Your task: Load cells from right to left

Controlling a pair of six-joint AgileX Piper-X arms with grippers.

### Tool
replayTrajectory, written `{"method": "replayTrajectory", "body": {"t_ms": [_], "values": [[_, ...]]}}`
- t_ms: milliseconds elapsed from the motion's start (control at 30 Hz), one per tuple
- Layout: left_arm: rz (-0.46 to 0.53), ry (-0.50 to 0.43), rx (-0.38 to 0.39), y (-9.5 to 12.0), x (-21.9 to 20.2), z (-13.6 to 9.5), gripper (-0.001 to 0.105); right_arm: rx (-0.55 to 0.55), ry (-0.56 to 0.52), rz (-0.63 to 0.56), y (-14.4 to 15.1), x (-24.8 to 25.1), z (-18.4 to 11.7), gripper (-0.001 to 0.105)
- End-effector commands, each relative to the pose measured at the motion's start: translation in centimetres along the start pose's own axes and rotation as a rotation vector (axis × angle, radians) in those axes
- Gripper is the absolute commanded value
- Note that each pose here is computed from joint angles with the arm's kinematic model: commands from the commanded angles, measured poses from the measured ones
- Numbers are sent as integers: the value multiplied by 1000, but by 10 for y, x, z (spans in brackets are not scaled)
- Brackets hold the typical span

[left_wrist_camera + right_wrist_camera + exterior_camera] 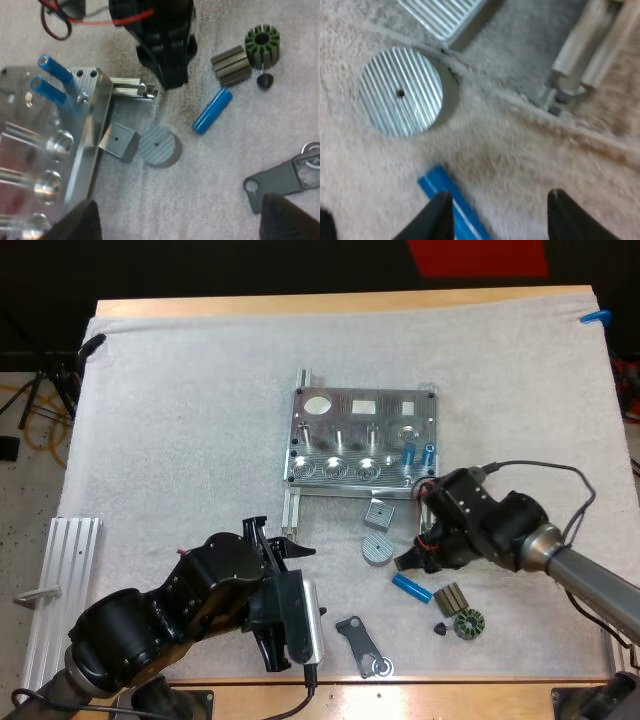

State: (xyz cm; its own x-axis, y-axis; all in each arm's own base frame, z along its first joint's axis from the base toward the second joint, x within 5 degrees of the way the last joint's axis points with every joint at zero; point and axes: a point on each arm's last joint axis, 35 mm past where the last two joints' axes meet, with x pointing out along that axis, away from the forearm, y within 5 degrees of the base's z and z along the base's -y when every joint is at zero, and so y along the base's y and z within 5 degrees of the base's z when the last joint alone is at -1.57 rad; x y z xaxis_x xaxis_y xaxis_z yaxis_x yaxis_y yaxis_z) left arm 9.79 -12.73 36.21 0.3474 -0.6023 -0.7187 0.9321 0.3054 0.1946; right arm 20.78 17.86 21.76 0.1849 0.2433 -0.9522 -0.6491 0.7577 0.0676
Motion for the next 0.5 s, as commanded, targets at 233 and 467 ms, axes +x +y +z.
{"method": "replayTrajectory", "body": {"t_ms": [233,467], "values": [[3,-27,193,0,-3,3,65,-10,9,53,5,-48,-20,43],[-55,-14,278,2,13,7,65,-10,1,174,11,-85,-44,43]]}}
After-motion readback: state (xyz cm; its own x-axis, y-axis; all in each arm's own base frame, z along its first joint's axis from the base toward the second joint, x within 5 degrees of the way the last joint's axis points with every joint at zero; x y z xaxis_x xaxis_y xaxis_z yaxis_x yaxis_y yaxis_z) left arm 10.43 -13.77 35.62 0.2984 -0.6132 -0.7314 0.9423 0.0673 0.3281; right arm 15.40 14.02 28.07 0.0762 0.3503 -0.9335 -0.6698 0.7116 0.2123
